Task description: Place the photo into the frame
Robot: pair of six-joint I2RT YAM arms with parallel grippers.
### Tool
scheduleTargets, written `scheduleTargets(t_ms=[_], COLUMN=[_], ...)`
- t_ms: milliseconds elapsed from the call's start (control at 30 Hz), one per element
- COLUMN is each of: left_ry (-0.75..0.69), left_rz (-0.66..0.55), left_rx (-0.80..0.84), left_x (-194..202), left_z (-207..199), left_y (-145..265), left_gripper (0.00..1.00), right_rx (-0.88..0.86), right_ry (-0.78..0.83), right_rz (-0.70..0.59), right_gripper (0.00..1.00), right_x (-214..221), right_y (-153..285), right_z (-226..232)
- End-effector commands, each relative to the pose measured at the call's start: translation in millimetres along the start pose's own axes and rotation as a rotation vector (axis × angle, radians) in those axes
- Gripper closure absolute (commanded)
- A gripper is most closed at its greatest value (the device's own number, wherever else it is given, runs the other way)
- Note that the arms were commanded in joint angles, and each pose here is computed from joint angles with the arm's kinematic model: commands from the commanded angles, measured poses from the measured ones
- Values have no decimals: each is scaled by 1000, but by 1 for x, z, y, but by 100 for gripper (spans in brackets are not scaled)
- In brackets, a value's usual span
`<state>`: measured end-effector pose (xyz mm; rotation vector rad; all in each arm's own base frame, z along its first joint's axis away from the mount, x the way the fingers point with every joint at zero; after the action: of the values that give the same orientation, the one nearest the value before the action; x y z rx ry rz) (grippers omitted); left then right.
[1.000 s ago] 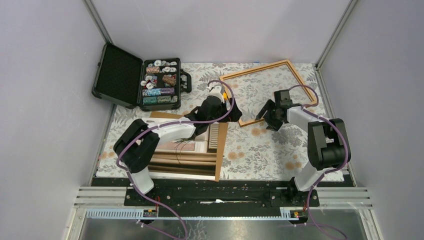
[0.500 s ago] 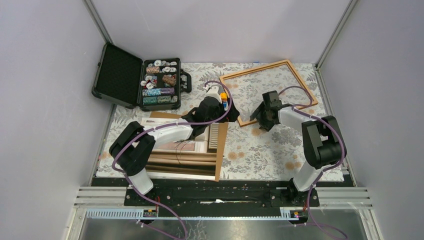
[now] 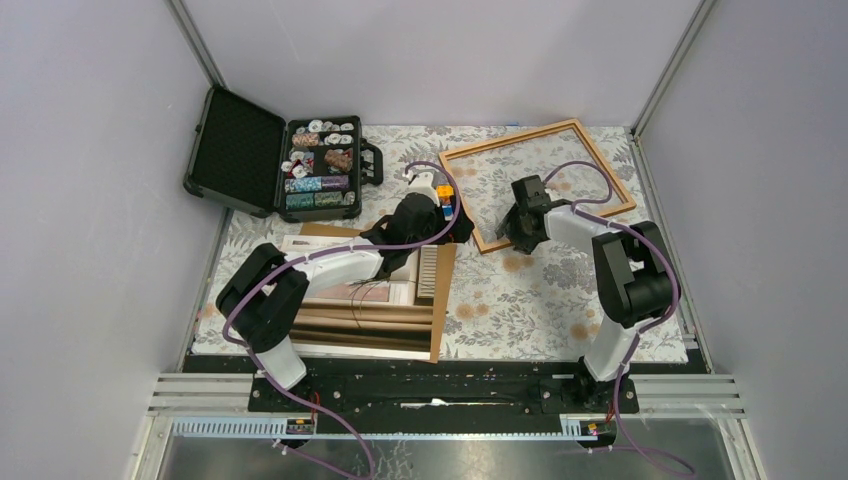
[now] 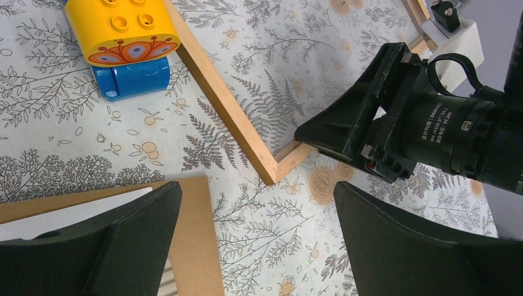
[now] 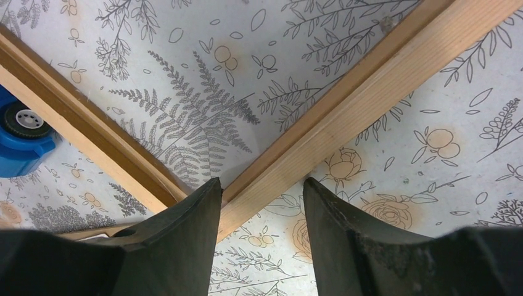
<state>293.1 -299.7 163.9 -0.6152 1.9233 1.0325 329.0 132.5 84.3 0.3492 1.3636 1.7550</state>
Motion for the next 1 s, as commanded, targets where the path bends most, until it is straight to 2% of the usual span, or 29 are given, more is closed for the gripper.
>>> scheduleTargets(t_ms=[0, 233, 433, 667, 800, 967], left_ry=[-4, -4, -6, -6, -6, 1], left_rz=[-86, -82, -79, -71, -69, -71], left_rx=[4, 8, 7, 9, 7, 2], left_x=[-20, -19, -19, -17, -16, -9], left_z=[-1, -2, -2, -2, -1, 1], left_y=[8, 8, 8, 6, 4, 1], left_gripper=[1, 1, 1, 1, 1, 1], right_rx=[264, 295, 304, 269, 202, 8], right_ry=[127, 151, 93, -5, 66, 240], right_rz=[25, 41, 21, -103, -181, -168], right_gripper=[42, 42, 41, 36, 26, 19], right_x=[17, 20, 6, -27, -43, -49], right_y=[-11, 2, 23, 66, 96, 120], right_z=[-59, -83, -111, -140, -129, -96])
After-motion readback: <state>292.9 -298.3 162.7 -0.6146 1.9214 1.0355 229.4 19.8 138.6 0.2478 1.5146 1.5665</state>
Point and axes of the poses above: each gripper's point midway between its finger pads, its own y axis back along the fingers, its own z axis along the line the jaws close on, x = y × z, the point moved 8 cm from there along y, back along the fingers, and after that the axes turned 14 degrees about -y, right-handed, at the moved point
